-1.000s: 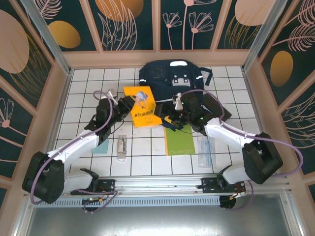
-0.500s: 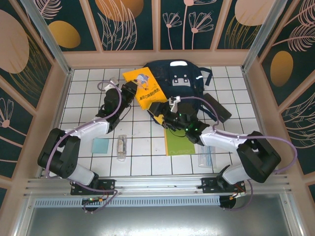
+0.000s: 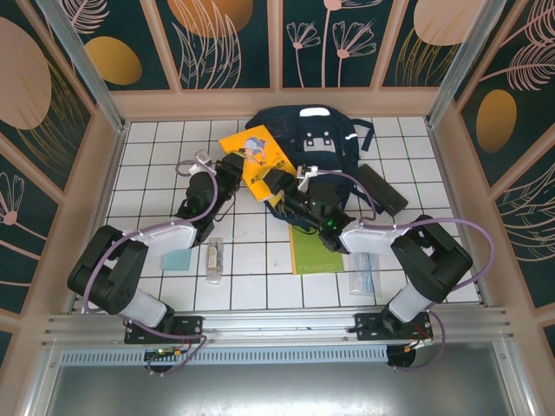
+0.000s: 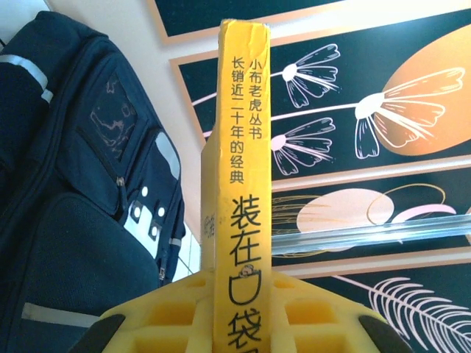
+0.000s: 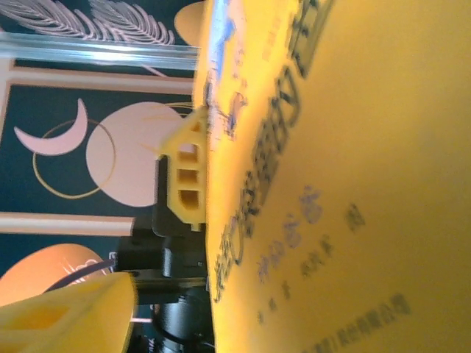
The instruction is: Pack books, pencil case, and school supplies into a backpack
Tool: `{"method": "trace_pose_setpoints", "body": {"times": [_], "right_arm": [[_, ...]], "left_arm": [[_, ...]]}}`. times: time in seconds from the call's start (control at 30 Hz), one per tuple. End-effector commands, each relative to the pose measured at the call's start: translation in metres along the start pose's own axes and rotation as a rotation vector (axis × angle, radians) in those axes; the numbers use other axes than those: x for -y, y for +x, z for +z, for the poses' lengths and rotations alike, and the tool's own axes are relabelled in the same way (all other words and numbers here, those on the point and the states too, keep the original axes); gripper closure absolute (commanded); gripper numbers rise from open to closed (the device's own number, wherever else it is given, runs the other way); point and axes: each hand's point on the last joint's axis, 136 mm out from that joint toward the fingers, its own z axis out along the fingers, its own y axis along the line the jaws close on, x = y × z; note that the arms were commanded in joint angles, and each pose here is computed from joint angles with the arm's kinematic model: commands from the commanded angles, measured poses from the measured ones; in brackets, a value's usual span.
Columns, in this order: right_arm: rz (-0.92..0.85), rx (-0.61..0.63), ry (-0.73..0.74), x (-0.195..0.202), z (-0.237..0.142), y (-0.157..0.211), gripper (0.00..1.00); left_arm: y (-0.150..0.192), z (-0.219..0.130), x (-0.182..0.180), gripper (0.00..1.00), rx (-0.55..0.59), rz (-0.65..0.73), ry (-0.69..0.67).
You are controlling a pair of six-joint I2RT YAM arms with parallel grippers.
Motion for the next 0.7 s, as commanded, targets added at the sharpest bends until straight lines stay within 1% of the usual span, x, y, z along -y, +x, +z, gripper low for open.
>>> {"method": "trace_pose_setpoints", "body": {"times": [0.0, 0.1, 0.17, 0.2, 0.23, 0.27, 0.3, 0.33, 0.37, 0.43, 0.53, 0.67], "right_arm": [[-0.017, 0.097, -0.102, -0.027, 0.001, -0.017, 0.5], [-0.024, 0.099, -0.096, -0.027, 0.006, -0.02, 0.71], [-0.034, 0.103, -0.081, -0.023, 0.008, -0.024, 0.94], [-0.041, 0.107, -0.077, -0.022, 0.009, -0.026, 1.0], [-0.051, 0.114, -0.073, -0.021, 0.008, -0.03, 1.0], [-0.06, 0.12, -0.063, -0.018, 0.007, -0.035, 1.0], [-0.072, 0.121, -0.06, -0.019, 0.006, -0.04, 1.0], [-0.09, 0.122, -0.05, -0.018, 0.003, -0.046, 1.0], [-0.114, 0.121, -0.033, -0.017, 0.0, -0.053, 1.0], [-0.162, 0.123, 0.029, -0.012, -0.008, -0.069, 1.0], [-0.268, 0.128, 0.151, -0.004, -0.027, -0.097, 1.0], [-0.379, 0.154, 0.336, 0.005, -0.07, -0.14, 1.0]], "left_arm": [[0.0, -0.007, 0.033, 1.0, -0.001, -0.056, 0.125], [0.001, -0.009, 0.026, 1.0, -0.009, -0.057, 0.102], [0.004, -0.008, 0.023, 1.0, -0.023, -0.046, 0.091], [0.006, -0.007, 0.024, 0.93, -0.034, -0.036, 0.092], [0.008, -0.006, 0.024, 0.8, -0.046, -0.018, 0.092], [0.011, -0.005, 0.024, 0.58, -0.062, 0.007, 0.083], [0.013, -0.003, 0.024, 0.41, -0.075, 0.035, 0.068], [0.016, 0.0, 0.023, 0.29, -0.091, 0.079, 0.039], [0.018, 0.003, 0.022, 0.21, -0.11, 0.137, 0.01], [0.026, 0.008, 0.027, 0.18, -0.163, 0.257, 0.0], [0.043, 0.016, 0.03, 0.17, -0.274, 0.43, -0.011], [0.063, 0.032, 0.028, 0.17, -0.425, 0.673, -0.036]]}}
